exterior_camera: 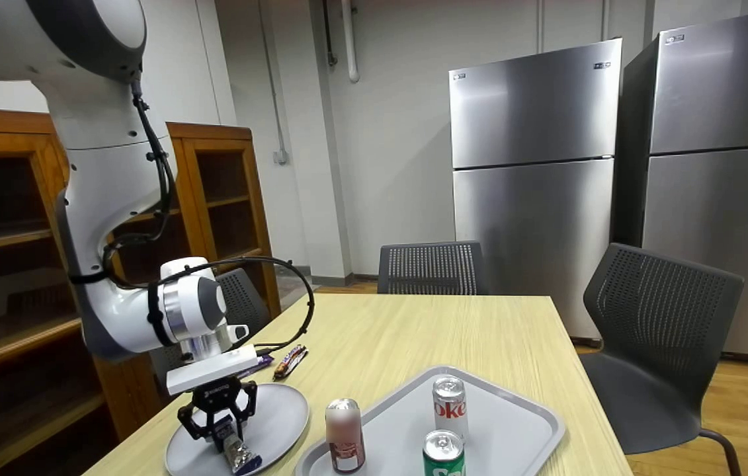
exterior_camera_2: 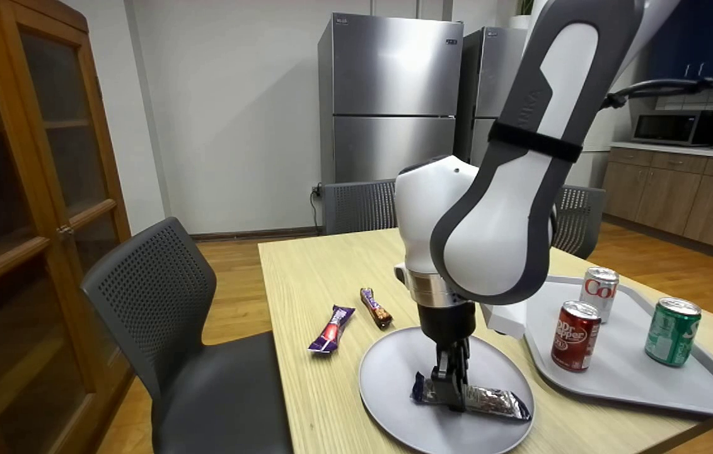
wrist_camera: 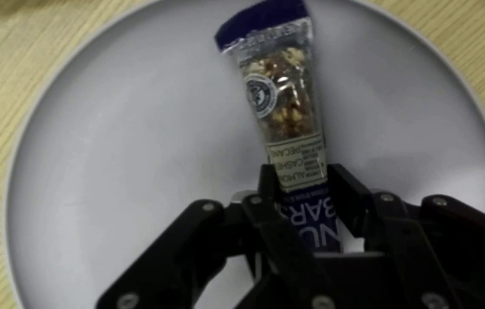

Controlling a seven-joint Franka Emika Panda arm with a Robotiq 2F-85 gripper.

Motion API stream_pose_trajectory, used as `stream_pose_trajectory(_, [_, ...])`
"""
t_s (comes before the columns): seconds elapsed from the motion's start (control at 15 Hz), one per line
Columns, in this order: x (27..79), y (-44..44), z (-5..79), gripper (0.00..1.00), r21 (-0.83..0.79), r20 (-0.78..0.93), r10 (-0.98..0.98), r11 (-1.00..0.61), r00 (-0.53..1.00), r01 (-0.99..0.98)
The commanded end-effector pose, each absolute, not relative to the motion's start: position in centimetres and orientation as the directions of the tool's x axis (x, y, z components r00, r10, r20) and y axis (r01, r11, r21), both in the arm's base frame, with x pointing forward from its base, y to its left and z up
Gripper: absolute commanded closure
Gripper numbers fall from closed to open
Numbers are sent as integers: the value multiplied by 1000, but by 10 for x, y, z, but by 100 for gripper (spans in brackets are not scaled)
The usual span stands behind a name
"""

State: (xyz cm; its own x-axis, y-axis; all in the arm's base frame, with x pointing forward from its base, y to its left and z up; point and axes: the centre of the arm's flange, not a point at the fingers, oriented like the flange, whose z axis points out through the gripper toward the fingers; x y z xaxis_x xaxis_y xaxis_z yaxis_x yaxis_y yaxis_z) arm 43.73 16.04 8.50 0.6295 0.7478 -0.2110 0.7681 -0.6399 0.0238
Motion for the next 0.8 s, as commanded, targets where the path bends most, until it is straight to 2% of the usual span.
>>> stream_pose_trajectory(0.0, [445, 157, 97, 94, 68, -201, 764, -613, 613, 787])
stream_pose_trajectory(0.73, [486, 161, 144, 93, 157, -114, 754, -629, 646, 762])
